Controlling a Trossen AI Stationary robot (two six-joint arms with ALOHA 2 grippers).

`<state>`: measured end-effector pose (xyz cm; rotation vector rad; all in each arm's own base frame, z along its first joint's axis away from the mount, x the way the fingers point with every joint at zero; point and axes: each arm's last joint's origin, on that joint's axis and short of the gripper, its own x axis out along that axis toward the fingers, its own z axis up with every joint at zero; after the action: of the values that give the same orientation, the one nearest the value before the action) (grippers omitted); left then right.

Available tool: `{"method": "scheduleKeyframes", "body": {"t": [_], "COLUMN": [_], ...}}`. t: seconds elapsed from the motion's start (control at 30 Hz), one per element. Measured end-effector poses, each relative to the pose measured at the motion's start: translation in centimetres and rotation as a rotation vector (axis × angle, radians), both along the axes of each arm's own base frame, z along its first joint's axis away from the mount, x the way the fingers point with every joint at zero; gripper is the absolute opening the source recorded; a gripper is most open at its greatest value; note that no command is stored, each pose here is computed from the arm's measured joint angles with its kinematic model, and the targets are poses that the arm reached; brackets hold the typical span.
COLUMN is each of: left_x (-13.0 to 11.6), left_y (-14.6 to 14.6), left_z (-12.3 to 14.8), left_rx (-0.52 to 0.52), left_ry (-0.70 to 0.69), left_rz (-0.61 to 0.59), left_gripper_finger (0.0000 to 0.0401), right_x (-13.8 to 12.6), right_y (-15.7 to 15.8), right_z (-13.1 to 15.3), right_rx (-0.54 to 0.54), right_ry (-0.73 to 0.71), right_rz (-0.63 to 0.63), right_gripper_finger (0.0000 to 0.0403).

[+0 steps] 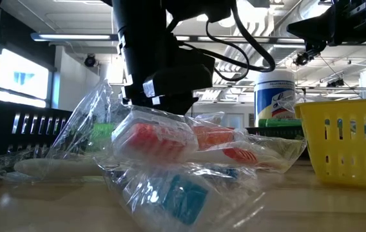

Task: Pick & Place Travel size toiletries
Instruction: Put the black hairbrush into the bottom black bin

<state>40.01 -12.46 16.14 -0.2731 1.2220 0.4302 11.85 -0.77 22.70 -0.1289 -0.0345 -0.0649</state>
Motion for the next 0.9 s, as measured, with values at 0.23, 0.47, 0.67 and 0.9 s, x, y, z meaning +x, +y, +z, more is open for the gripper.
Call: {"method": "scheduleKeyframes", "body": {"t": [0.23,0.47,0.67,0.9], "left_x": [0.03,0.03,0.08,0.16], "left_y": [-0.03,-0.04,-0.09,-0.13], "left_z": [-0.01,-0.02,-0.02,-0.04], "left_rx": [-0.010,-0.014,-0.014,-0.018], "left_ry": [-0.002,-0.003,-0.013,-0.022], "left_rz": [0.001,0.008,0.024,0.024], "left_gripper_finger": [0.0191,0.0127,0.0065,0.0008], "right_x": [0.00,0.00,0.00,0.00], "right_y": [0.00,0.00,0.00,0.00], "right_z": [0.00,0.00,0.00,0.00], "right_rx": [0.000,0.000,0.000,0.000], "right_ry": [0.000,0.000,0.000,0.000], "right_rz": [0.000,0.000,0.000,0.000], "right_gripper_finger": [0.0005,0.0005,0.0005,0.0005]}}
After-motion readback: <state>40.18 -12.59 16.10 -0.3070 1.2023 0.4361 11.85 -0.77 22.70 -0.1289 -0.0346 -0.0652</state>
